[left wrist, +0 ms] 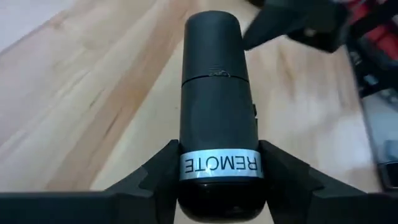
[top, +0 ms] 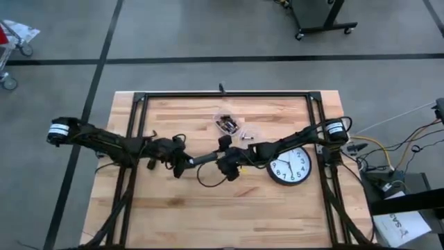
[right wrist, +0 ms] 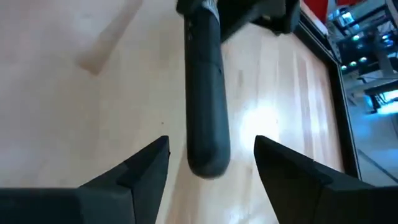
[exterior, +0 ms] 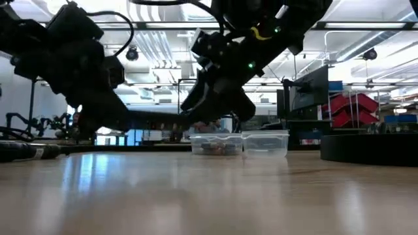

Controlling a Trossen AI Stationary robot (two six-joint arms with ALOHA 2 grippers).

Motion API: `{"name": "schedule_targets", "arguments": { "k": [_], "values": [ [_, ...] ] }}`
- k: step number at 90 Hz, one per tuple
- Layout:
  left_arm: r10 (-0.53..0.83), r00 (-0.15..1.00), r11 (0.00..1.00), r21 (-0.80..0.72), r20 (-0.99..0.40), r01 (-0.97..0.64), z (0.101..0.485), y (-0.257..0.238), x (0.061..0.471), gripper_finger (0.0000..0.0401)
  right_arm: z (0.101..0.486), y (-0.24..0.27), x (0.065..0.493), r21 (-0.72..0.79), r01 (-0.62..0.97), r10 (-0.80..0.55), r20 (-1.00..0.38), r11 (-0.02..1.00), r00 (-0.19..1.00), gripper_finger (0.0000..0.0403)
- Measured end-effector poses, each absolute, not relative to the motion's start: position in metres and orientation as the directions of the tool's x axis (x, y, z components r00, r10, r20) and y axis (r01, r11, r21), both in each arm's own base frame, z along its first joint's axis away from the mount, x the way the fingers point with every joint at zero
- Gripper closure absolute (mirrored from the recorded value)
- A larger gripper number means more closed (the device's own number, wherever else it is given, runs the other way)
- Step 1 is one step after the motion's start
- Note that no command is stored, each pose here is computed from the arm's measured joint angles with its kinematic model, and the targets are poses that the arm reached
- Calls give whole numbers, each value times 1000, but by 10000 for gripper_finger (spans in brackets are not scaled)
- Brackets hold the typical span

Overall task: Insert battery
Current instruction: Close the black remote battery cover

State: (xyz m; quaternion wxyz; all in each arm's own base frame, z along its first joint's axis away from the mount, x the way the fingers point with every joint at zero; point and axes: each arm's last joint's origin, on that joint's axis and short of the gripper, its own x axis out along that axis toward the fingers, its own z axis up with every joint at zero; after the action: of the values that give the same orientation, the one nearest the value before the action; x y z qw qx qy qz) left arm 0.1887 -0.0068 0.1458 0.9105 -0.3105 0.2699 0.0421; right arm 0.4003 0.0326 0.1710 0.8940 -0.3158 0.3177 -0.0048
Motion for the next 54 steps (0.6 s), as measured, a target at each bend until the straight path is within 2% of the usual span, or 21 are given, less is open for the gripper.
{"name": "schedule_targets", "arguments": {
  "k": [26, 54],
  "values": [
    [-97, 886, 797, -568, -454, -204, 155, -7, 189, 240, 175, 33, 403, -567, -164, -205, -530, 807, 823, 238],
    [-118, 901, 788, -592, -418, -171, 158, -8, 192, 240, 178, 34, 405, -579, -155, -194, -495, 800, 847, 315]
  ]
}}
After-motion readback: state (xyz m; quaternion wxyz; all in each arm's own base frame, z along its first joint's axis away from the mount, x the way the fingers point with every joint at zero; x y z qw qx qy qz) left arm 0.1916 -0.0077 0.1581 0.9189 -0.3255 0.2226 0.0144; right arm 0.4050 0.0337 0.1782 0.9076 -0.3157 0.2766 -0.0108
